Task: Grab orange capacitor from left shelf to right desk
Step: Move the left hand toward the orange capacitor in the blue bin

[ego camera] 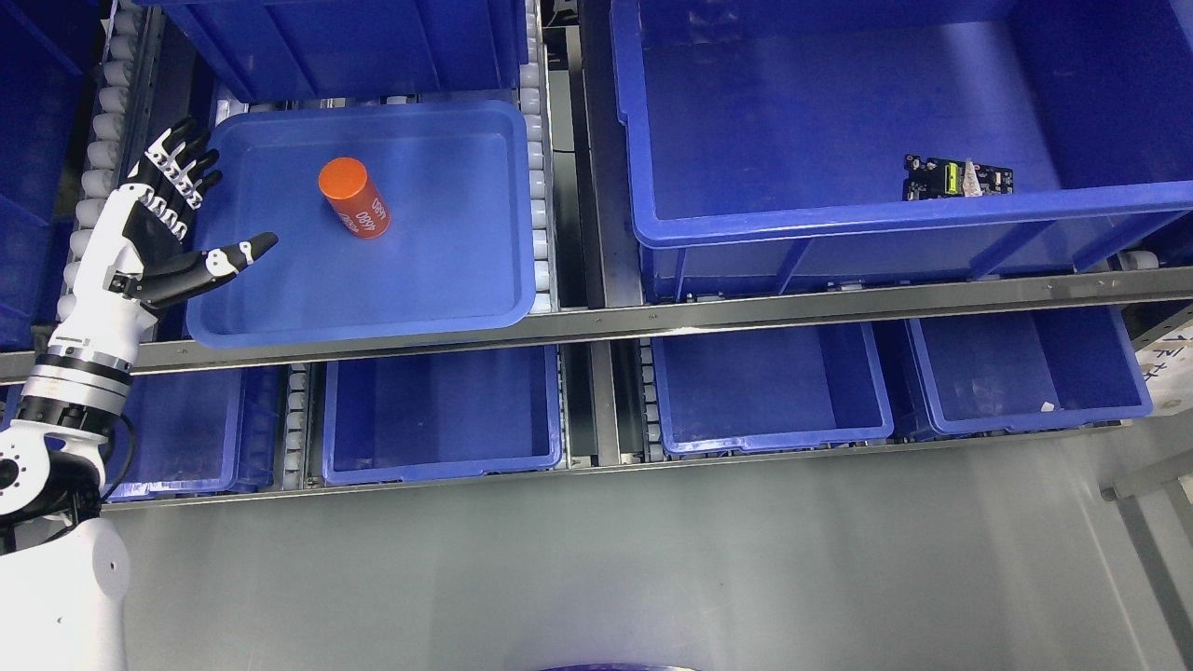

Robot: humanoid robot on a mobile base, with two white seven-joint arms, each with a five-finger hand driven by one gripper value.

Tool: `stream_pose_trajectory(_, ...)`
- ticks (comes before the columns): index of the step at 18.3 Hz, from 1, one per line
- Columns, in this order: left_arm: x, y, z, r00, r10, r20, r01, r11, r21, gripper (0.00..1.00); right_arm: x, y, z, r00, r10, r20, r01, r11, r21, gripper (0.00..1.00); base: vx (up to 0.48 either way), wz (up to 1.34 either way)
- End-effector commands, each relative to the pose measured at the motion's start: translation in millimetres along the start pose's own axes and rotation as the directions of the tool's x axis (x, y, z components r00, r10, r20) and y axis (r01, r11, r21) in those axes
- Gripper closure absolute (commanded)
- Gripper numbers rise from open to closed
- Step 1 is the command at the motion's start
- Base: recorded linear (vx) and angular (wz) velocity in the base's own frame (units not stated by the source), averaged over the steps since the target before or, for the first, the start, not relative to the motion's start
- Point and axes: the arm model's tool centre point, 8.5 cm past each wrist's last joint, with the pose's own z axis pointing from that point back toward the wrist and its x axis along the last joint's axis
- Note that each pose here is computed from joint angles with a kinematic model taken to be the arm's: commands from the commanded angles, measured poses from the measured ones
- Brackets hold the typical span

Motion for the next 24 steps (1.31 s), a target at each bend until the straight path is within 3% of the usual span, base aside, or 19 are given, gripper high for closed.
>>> stream_pose_trajectory(1, -26.9, 8.3, -12.4, 0.982, -0.126, -0.140, 0.110, 0.987, -0.116, 0.01, -6.9, -11.4, -0.3, 1.000, -0.007, -0.002, 0.007, 1.000, -0.018, 0.00, 0.000, 0.00)
stream_pose_trajectory(9, -50.2, -24.6, -49.2, 0.967, -0.160, -0.201, 0.113, 0.968, -0.226, 0.01, -6.9, -11.4, -0.3, 1.000, -0.007, -0.002, 0.007, 1.000, -0.018, 0.00, 0.000, 0.00)
stream_pose_trajectory(24, -76.7, -49.8, -72.3, 0.960, -0.091, -0.264, 0.023, 0.968, -0.249, 0.06, -6.9, -11.4, -0.3, 1.000, -0.007, -0.002, 0.007, 1.000, -0.018, 0.00, 0.000, 0.00)
